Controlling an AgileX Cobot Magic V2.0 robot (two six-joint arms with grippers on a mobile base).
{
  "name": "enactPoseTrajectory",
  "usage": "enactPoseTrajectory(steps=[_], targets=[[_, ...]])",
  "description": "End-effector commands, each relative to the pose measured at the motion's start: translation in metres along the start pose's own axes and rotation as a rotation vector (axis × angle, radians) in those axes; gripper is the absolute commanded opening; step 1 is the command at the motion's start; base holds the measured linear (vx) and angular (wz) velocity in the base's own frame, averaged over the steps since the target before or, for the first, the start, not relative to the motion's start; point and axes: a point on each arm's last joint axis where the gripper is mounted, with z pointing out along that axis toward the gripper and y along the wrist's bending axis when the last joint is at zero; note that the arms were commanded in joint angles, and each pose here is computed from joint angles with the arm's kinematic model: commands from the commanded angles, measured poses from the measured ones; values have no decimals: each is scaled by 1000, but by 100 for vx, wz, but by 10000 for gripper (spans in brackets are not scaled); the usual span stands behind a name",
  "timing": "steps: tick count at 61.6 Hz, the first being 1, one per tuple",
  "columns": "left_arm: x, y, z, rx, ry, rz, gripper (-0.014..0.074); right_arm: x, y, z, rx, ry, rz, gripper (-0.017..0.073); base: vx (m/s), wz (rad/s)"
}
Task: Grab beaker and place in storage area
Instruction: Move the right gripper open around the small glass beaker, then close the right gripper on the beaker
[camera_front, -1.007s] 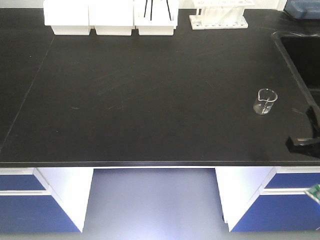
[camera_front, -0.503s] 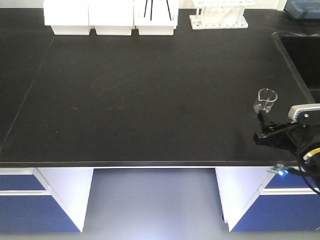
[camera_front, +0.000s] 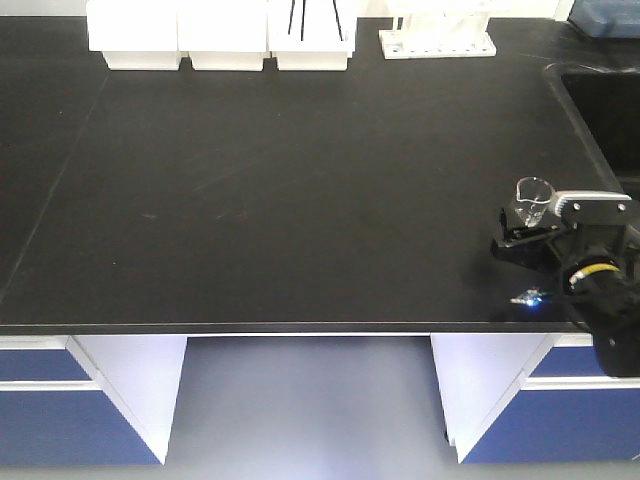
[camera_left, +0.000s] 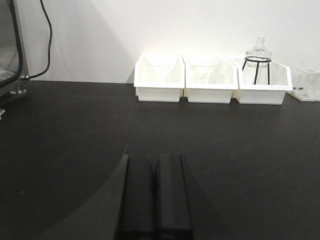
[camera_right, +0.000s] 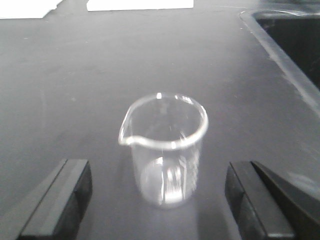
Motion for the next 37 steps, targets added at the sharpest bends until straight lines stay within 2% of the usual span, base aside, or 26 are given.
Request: enactPoseTrajectory(steps=[1, 27, 33, 37], targets=[[-1, -2, -1, 28, -78, -11, -8, -19, -1, 12, -1, -110, 1, 596, 0, 0], [-1, -2, -1, 28, -78, -11, -8, -9, -2, 59, -2, -99, 6, 589, 0, 0], [-1, -2, -1, 28, -78, -11, -8, -8, -2, 64, -2, -100, 6, 556, 0, 0], [-1, -2, -1, 28, -78, -11, -8, -8, -2, 65, -2, -109, 3, 497, 0, 0]])
